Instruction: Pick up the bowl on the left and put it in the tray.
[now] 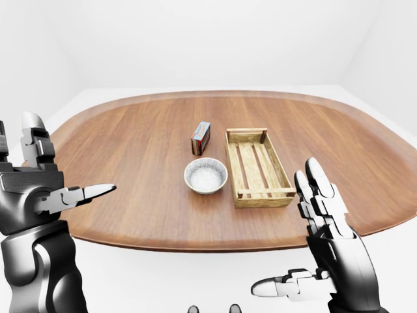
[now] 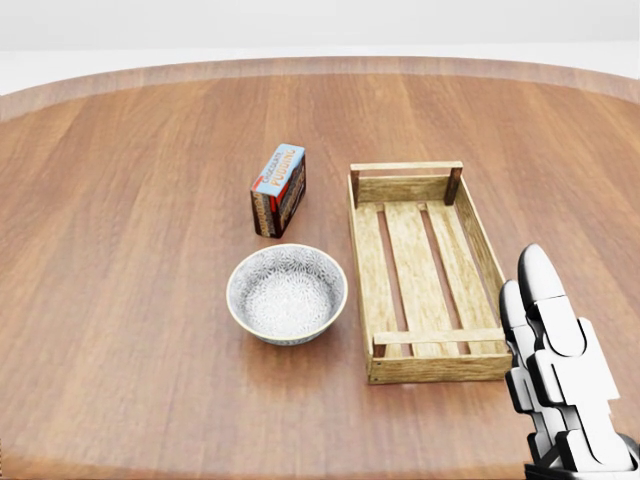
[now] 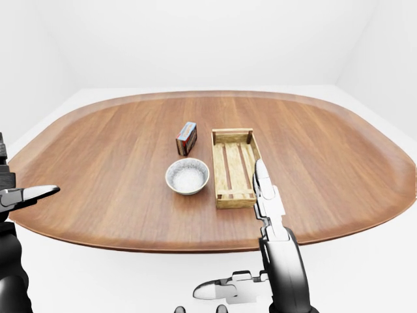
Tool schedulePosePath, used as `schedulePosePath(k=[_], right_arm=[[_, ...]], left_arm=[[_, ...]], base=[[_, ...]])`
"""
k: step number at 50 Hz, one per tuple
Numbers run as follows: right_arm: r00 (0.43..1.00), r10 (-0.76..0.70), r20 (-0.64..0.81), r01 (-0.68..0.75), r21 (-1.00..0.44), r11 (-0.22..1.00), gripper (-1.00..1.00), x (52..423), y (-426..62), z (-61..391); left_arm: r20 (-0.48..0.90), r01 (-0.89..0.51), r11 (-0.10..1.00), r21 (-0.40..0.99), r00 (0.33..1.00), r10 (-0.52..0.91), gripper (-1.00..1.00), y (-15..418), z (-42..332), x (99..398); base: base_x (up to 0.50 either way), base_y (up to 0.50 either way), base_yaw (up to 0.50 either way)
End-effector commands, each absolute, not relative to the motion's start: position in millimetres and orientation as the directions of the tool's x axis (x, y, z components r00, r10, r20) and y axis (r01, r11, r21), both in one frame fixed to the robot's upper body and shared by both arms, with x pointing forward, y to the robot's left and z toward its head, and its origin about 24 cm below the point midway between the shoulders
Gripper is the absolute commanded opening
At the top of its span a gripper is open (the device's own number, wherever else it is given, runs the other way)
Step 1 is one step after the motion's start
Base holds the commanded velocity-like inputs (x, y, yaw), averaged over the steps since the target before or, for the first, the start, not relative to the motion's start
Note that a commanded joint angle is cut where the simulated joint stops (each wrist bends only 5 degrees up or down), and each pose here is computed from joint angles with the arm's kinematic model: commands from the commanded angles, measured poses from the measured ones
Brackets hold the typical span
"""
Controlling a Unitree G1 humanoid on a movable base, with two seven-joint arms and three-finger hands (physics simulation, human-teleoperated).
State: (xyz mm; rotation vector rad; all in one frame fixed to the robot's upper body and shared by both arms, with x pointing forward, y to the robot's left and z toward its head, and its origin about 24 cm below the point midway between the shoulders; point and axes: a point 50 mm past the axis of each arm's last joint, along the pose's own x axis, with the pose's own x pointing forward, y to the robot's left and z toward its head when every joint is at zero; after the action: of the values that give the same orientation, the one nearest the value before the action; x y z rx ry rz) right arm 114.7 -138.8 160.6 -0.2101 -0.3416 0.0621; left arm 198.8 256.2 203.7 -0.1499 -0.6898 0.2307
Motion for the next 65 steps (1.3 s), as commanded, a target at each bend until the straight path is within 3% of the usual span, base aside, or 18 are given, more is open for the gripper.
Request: schedulePosePath(k=[1,28,29,30,33,34,47,53,59,64,65], right_arm=[[0.94,0.099,0.326,-0.028,-0.216,0.976,1.0,114.6,-138.6,160.7],[0.941,0.116,0.317,-0.04,-0.236,0.971,1.0,114.0,-136.9,160.1],[0.941,0.116,0.317,-0.041,-0.235,0.971,1.0,114.0,-136.9,160.1],[0.941,0.116,0.317,-0.041,-0.234,0.971,1.0,114.1,-136.9,160.1],[0.941,0.116,0.317,-0.041,-0.234,0.971,1.0,114.1,-136.9,160.1],[0.942,0.115,0.316,-0.04,-0.233,0.972,1.0,114.4,-137.0,160.1],[0.942,0.112,0.315,-0.038,-0.232,0.972,1.0,114.7,-137.0,160.0],[0.947,0.115,0.299,-0.048,-0.223,0.974,1.0,114.2,-135.0,158.2],[0.946,0.188,0.264,-0.081,-0.368,0.926,1.0,124.1,-122.5,159.7],[0.948,0.186,0.259,-0.082,-0.368,0.926,1.0,124.4,-122.5,159.6],[0.93,0.26,0.261,-0.103,-0.493,0.864,1.0,129.6,-106.4,167.9]], left_arm=[[0.612,-0.161,0.964,-0.214,0.747,0.26,1.0,256.5,204.0,198.8],[0.63,-0.156,0.962,-0.224,0.73,0.265,1.0,257.6,209.0,195.2],[0.628,-0.156,0.962,-0.224,0.732,0.265,1.0,257.6,208.4,195.5],[0.572,-0.163,0.964,-0.21,0.779,0.257,1.0,257.0,191.8,199.8],[0.567,-0.164,0.964,-0.209,0.783,0.256,1.0,257.0,190.3,200.2],[0.625,-0.157,0.962,-0.222,0.735,0.264,1.0,257.5,207.4,196.0],[0.631,-0.156,0.962,-0.225,0.729,0.266,1.0,258.0,209.0,194.5],[0.631,-0.158,0.962,-0.222,0.729,0.266,1.0,258.0,209.0,193.8],[0.621,-0.157,0.964,-0.213,0.74,0.258,1.0,254.6,206.2,197.4],[0.621,-0.157,0.964,-0.213,0.74,0.258,1.0,254.6,206.2,197.3],[0.626,-0.159,0.964,-0.215,0.735,0.26,1.0,255.8,207.3,195.9]], base=[[0.5,0.0,0.0],[0.5,0.0,0.0],[0.5,0.0,0.0],[0.5,0.0,0.0],[0.5,0.0,0.0],[0.5,0.0,0.0],[0.5,0.0,0.0],[0.0,0.0,0.0],[0.0,0.0,0.0],[0.0,0.0,0.0],[0.0,0.0,0.0]])
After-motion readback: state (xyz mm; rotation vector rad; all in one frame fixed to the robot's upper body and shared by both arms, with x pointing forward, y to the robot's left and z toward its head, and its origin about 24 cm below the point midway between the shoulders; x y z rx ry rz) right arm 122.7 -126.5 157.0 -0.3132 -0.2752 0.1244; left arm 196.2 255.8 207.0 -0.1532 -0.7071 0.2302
